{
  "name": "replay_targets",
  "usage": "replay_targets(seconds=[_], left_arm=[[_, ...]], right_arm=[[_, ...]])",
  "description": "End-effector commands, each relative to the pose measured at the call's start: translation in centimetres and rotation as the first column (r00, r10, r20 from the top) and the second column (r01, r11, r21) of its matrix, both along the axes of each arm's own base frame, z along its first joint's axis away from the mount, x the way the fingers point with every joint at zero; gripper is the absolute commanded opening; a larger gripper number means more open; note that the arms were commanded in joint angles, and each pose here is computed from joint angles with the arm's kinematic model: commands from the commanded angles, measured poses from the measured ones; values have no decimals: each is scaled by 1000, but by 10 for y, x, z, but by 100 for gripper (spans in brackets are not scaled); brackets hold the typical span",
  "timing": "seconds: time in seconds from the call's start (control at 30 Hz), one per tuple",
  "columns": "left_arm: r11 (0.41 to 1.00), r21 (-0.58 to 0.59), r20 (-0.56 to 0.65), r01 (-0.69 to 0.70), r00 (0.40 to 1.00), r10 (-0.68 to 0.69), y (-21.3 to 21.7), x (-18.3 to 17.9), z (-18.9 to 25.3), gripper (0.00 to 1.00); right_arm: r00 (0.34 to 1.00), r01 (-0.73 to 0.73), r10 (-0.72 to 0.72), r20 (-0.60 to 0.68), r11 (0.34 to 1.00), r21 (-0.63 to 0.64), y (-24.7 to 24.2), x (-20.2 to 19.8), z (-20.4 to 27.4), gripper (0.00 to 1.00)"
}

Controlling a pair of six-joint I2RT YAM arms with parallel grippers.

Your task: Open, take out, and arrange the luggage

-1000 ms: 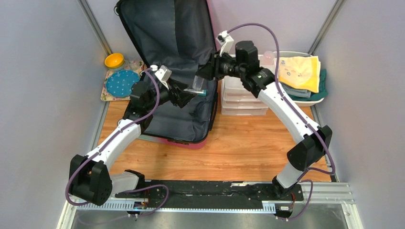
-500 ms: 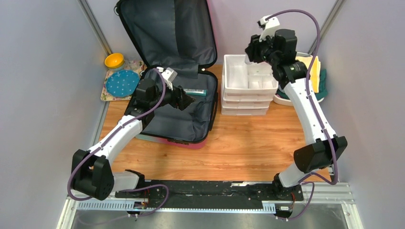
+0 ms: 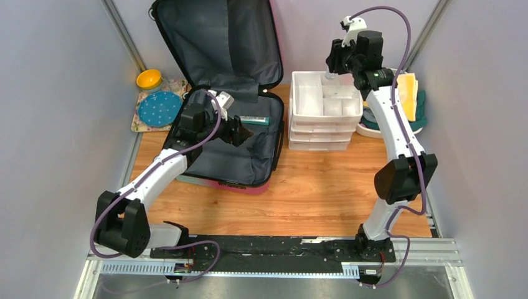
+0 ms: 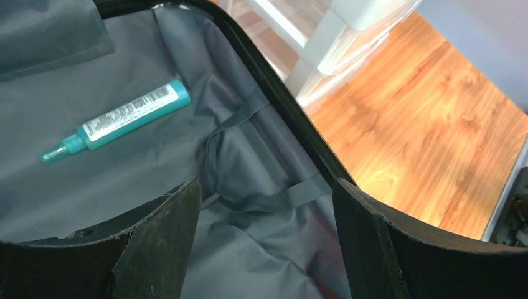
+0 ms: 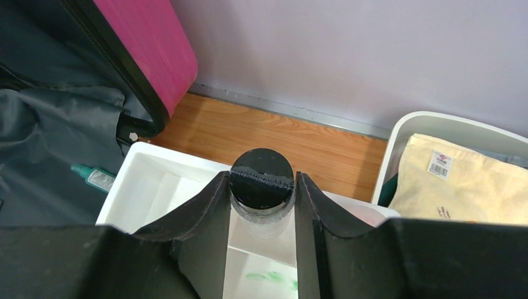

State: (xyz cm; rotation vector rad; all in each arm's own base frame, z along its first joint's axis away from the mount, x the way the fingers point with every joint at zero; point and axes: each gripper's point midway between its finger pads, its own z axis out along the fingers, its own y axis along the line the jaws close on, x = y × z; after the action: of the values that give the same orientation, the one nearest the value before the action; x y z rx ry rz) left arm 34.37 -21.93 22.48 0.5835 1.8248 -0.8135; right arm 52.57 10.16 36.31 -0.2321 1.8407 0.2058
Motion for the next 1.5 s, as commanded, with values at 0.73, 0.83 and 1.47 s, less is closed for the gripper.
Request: replay_targets(seconds=[0.73, 0.83, 1.47], left_arm=[[764, 540, 283, 352, 779, -559, 8, 107, -50, 63], [757, 553, 288, 349, 772, -566, 6, 120, -62, 63], [620, 746, 199, 244, 807, -557, -9, 170, -158, 63]], right_arm=[[996, -92, 92, 8, 994, 63, 19, -12, 11, 68], [993, -114, 112, 33, 991, 72, 22, -18, 24, 71], [984, -155, 145, 105, 984, 92, 21, -66, 63, 79]])
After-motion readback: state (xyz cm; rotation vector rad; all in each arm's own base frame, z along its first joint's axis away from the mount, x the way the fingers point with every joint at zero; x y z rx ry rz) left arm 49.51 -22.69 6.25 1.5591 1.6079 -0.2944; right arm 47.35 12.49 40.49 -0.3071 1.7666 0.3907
